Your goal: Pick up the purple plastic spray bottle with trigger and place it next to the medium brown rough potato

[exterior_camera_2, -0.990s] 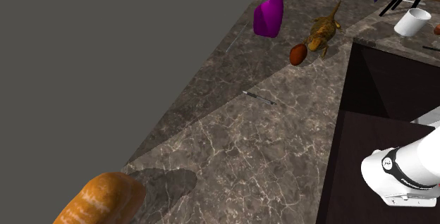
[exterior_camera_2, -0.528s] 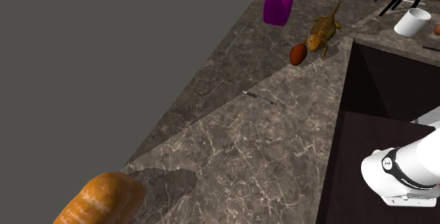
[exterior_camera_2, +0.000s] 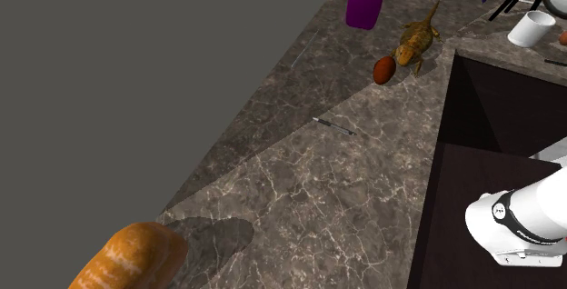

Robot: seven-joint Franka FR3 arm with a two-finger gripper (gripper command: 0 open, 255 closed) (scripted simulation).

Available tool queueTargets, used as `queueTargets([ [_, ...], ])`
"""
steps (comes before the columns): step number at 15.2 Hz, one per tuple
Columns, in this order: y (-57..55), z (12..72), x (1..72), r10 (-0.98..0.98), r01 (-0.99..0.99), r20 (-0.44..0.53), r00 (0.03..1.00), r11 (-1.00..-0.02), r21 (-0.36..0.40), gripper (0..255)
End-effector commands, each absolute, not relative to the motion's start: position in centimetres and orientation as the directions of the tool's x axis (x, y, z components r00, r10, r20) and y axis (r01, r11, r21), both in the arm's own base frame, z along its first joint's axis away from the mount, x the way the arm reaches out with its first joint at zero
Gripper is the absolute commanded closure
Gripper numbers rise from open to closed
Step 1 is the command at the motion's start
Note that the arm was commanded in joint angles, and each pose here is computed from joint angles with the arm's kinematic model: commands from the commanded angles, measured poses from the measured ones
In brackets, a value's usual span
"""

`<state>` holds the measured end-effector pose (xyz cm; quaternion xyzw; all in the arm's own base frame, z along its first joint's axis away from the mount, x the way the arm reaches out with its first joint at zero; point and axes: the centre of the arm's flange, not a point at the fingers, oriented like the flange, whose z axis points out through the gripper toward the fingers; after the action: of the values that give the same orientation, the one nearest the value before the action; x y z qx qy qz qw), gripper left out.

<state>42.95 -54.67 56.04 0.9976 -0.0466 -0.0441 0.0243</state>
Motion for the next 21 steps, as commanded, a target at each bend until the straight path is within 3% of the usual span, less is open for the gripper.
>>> queueTargets([
  [1, -54.7, 55.0, 42.9, -0.095, -0.09, -0.085, 0.992, -0.994, 0.053, 255],
  [21, -54.7, 44.4, 42.9, -0.095, -0.09, -0.085, 0.992, -0.994, 0.053, 255],
])
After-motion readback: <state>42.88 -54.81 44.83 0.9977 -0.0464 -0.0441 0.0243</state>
